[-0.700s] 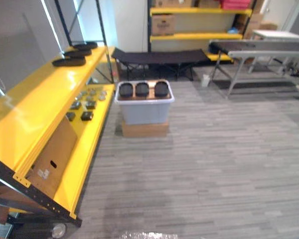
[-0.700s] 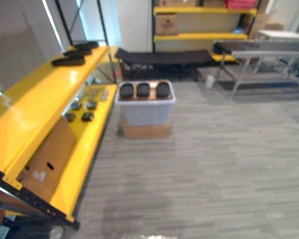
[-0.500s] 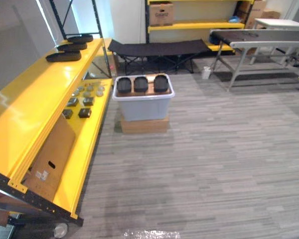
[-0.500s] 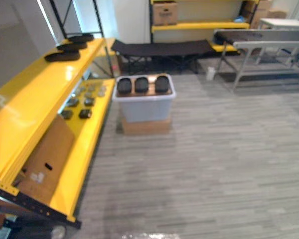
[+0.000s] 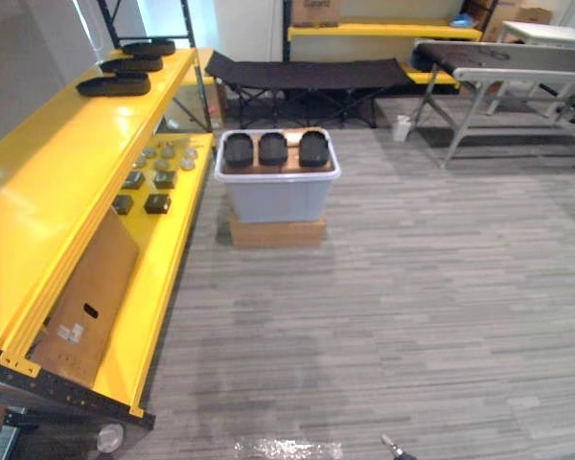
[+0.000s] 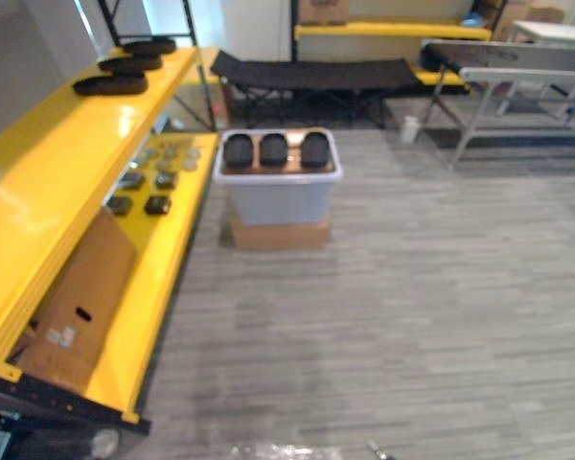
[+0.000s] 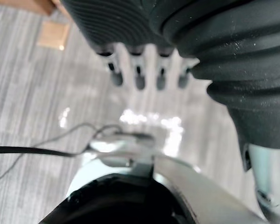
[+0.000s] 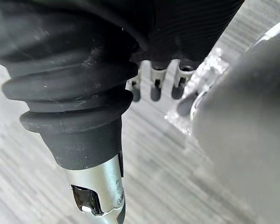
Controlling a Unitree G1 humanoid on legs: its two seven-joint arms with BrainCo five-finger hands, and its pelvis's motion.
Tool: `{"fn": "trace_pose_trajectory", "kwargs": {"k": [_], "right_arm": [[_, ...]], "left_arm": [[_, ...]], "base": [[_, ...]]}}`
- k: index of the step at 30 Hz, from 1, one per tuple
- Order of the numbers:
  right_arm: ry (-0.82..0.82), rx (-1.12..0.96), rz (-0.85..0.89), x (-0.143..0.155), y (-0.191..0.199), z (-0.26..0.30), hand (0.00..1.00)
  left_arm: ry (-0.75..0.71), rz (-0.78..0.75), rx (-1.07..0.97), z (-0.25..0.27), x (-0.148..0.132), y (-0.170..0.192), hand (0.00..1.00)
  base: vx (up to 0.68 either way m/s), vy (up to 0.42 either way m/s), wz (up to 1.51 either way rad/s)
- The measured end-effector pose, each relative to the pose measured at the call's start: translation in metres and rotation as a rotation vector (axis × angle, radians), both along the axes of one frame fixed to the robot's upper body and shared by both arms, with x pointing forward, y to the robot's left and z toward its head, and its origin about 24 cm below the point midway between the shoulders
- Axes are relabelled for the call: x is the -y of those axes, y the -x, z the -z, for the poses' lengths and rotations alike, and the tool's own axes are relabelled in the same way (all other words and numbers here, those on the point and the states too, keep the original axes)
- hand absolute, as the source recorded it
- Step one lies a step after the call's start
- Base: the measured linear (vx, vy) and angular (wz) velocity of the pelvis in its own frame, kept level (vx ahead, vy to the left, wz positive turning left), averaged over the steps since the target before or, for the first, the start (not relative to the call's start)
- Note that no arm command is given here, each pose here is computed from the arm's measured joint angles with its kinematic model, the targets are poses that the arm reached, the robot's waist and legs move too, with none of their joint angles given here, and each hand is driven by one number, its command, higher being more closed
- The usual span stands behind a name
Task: Walk over and take plastic housings, then place them on the shelf
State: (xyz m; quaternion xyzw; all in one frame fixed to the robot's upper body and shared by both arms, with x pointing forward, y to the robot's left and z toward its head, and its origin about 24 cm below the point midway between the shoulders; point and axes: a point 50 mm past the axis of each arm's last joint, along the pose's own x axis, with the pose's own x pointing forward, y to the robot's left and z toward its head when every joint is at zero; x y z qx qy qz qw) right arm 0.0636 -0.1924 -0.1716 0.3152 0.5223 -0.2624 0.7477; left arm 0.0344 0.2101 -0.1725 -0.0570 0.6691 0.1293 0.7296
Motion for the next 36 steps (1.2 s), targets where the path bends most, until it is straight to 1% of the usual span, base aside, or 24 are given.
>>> {"fn": "trace_pose_trajectory", "kwargs": {"k": [7,12,23,25,31,36], "right_arm": [[0.034,0.06,-0.05,0.0,-0.004,-0.002,0.0],[0.054,0.074,-0.049,0.0,-0.004,-0.002,0.0],[0.046,0.064,-0.056,-0.004,-0.008,-0.002,0.0],[0.049,0.061,-0.053,-0.004,-0.008,-0.002,0.0],[0.064,0.05,-0.038,-0.002,-0.007,-0.002,0.0],[0.054,0.072,-0.035,0.0,-0.01,-0.003,0.0]], "left_arm": [[-0.008,-0.004,-0.002,0.0,0.0,0.001,0.0],[-0.021,-0.004,0.0,0.0,0.0,0.0,0.0],[-0.115,0.002,0.023,-0.002,-0.006,-0.005,0.0],[-0.129,0.036,0.032,-0.002,-0.006,-0.008,0.0],[-0.138,0.059,0.027,-0.002,-0.005,-0.008,0.0],[-0.164,0.079,0.027,-0.004,-0.013,-0.01,0.0]], "base": [[-0.06,-0.026,-0.01],[-0.01,-0.009,0.02],[-0.01,-0.006,0.06],[-0.07,-0.008,0.11],[-0.05,0.006,0.01],[0.01,0.063,-0.15]]}}
